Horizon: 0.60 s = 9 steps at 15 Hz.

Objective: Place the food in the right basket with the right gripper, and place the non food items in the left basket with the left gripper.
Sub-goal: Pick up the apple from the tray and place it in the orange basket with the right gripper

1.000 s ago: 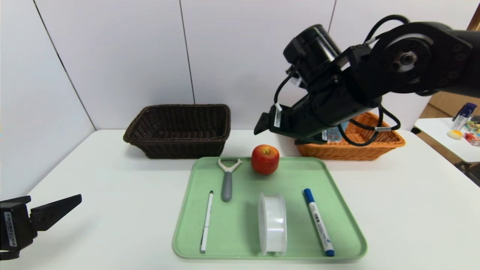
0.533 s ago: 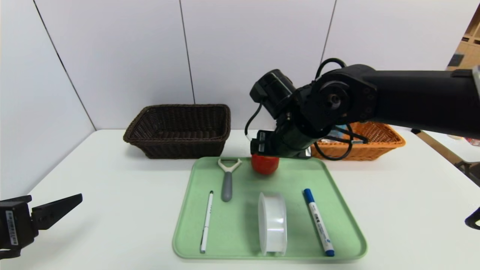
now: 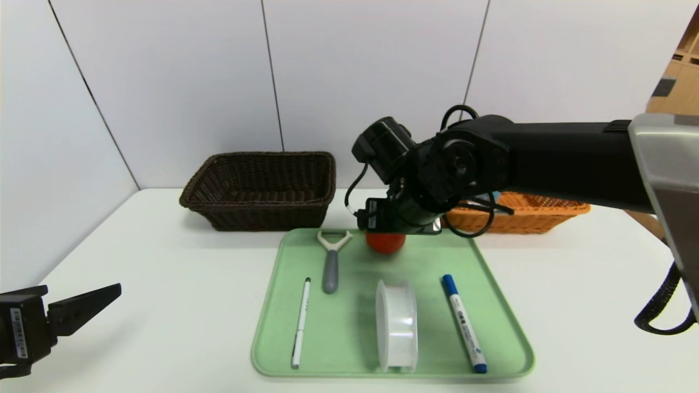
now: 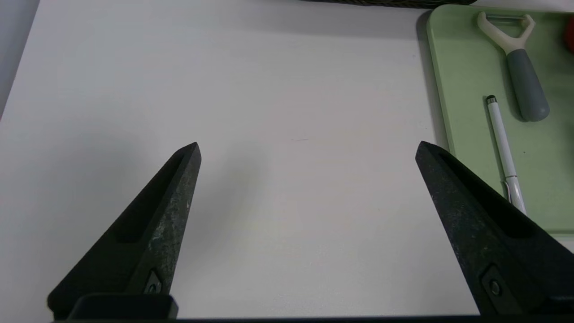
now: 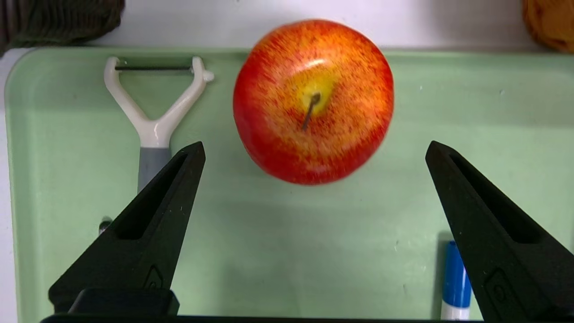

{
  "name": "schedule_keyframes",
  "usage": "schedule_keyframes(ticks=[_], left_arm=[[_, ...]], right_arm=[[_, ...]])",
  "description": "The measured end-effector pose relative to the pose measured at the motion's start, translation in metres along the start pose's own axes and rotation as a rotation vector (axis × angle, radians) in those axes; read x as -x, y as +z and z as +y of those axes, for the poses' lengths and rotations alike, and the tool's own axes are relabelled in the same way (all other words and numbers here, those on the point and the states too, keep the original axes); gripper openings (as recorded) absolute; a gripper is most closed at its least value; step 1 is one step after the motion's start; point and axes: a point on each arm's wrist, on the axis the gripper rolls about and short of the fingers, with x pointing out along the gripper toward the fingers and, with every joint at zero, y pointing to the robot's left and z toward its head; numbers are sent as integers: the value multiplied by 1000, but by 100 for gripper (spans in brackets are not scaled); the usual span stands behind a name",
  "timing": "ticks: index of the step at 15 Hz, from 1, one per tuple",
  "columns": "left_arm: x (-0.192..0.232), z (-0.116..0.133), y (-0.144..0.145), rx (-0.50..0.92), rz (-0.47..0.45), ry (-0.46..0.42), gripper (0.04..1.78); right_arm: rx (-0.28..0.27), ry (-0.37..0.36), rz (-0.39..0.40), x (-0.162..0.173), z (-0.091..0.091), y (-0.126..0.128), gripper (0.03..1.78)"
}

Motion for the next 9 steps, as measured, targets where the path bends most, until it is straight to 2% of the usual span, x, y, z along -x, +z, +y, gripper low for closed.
schedule_keyframes(ticks=[9], left_arm=[[-1, 0, 1, -2, 1, -4, 169]], right_arm=[[43, -2, -19, -22, 4, 0, 170]])
